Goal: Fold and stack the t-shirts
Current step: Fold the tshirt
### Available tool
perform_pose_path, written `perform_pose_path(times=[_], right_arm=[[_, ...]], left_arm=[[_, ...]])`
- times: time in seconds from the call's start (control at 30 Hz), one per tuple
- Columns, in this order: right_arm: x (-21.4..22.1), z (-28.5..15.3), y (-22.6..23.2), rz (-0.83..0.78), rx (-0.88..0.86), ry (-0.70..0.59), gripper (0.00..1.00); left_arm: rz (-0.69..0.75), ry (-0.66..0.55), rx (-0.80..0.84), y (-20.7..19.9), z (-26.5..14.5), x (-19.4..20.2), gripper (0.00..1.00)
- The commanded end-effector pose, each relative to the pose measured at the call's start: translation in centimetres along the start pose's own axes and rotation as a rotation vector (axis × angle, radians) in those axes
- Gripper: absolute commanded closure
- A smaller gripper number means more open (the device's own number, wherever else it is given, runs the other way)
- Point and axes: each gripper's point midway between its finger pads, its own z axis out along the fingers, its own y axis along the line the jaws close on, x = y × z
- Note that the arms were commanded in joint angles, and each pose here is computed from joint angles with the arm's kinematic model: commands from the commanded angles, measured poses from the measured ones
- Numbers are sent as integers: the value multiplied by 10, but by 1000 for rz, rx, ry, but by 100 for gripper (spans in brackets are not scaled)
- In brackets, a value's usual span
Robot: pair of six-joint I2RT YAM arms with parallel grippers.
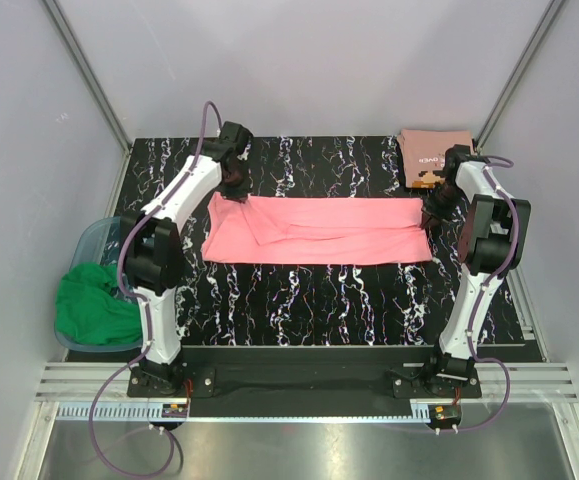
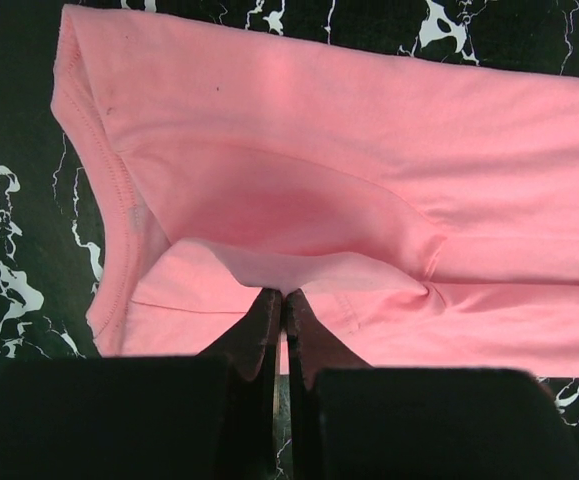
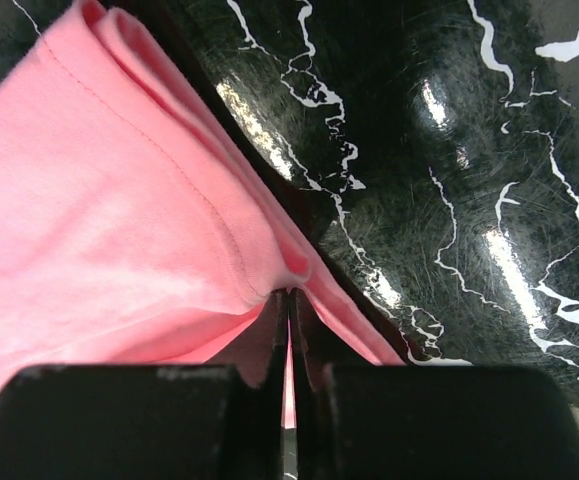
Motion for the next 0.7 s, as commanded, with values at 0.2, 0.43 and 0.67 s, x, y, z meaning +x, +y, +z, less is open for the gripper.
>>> perform_pose_path(times=[0.2,0.43,0.67], right_arm=[[-10,-5,12,4,-24,-24,88],[-4,-24,0,1,17,-55,75],[-10,-81,1,-71,13,-173,52]], left_arm=[[-39,-83,32,-6,-5,-33,100],[-69,-113,30,-3,-6,-43,79],[-61,-168,164,-27,-44,-65,59]])
